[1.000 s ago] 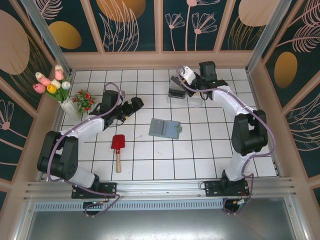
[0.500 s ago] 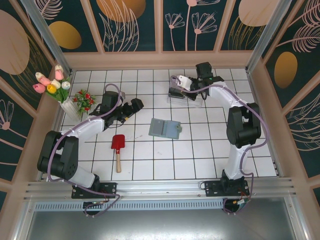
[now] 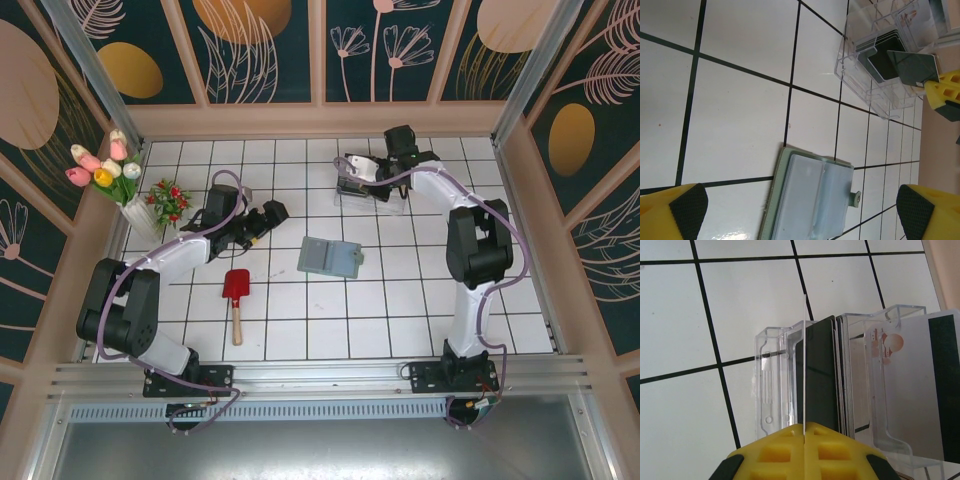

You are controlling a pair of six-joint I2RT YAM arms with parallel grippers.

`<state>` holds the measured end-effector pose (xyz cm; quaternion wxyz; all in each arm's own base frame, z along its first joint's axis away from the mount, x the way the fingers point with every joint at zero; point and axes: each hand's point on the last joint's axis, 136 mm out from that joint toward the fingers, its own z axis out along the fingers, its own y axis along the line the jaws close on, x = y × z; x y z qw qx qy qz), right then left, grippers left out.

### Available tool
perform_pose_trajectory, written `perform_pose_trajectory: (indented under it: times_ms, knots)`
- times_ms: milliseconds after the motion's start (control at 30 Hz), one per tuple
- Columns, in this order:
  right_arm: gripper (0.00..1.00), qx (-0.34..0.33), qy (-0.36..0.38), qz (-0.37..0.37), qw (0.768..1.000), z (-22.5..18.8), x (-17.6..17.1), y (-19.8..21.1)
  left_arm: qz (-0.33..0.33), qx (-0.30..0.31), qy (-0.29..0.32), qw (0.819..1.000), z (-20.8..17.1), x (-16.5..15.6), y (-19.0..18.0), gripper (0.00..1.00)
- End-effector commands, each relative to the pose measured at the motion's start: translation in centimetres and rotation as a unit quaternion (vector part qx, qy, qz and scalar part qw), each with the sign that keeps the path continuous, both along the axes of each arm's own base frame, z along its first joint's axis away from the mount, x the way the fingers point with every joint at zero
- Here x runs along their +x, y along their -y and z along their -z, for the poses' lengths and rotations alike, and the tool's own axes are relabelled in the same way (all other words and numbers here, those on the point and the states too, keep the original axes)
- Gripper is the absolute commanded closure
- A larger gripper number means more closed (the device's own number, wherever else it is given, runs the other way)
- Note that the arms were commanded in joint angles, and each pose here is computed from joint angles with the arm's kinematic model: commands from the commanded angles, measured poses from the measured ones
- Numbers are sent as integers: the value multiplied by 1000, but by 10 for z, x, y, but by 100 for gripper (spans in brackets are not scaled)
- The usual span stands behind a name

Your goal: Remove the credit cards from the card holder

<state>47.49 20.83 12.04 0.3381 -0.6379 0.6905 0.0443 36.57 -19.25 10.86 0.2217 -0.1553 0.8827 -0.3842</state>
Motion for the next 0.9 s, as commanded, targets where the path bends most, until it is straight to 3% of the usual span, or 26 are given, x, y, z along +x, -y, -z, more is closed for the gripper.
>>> perform_pose_trajectory:
  times_ms: [0,867]
  knots:
    - [100,-15,8,-13,1000,0,5,-3,9,-5,-7,1000,6,-2,2,2]
    - [98,-30,-15,-4,999,21,16,-4,20,-23,-16,999,15,-6,8,2]
